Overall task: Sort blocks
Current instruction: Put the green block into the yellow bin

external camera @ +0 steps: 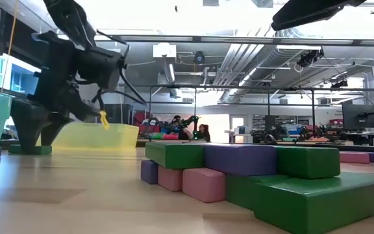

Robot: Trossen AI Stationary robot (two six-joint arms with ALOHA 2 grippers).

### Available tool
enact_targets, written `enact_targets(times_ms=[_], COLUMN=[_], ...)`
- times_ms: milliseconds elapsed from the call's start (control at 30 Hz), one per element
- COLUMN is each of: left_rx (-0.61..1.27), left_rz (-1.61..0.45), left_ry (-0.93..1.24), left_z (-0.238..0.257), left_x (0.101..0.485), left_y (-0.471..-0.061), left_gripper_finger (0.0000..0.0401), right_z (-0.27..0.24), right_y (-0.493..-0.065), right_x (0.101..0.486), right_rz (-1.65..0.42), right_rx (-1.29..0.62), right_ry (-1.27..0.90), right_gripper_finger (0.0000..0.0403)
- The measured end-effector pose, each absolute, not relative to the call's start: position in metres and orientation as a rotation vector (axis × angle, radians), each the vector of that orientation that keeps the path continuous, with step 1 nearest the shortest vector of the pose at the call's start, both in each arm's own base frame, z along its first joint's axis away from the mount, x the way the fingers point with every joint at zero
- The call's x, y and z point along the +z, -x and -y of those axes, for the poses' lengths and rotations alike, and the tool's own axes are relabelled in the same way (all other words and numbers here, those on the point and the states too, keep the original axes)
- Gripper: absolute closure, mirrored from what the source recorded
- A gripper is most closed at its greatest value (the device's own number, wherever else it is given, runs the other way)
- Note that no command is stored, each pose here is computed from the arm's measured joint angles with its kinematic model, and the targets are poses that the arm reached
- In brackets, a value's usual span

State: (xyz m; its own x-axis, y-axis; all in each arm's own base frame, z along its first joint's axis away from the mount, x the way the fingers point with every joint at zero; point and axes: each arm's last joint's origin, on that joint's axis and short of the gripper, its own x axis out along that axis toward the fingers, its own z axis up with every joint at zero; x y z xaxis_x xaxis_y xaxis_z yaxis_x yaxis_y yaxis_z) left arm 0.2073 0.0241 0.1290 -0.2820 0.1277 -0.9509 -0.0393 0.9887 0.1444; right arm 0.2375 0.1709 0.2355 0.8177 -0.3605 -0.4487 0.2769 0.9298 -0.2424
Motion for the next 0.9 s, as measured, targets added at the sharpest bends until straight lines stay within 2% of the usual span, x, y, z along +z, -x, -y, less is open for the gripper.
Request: enact_targets(times_ms=[133,400,567,900], left_rx=[0.151,0.177,0.187,0.302], left_rz=[-1.892,-1.814,-1.730,-1.457], left_ry=[-0.057,-0.091,-0.237,-0.404], left_z=[-0.024,-0.019,-0.002,0.015], left_x=[0.122,0.137,0.165,0.248], left_y=[-0.209,-0.231,-0.254,-0.298], left_gripper_finger=[0.0211,0.0345,0.0345,0.0336], right_z=[-0.171,-0.171,-0.171,-0.171], right_y=[-0.238,-0.238,-0.238,-0.238], right_x=[0.236,0.236,0.235,0.236], right_rz=[-0.510,-0.509,-0.509,-0.505], right_rx=[-0.341,-0.343,-0.343,-0.348], right_ry=[0.169,0.169,0.167,0.169], right_gripper_finger=[0.0249,0.0249,0.0249,0.0249])
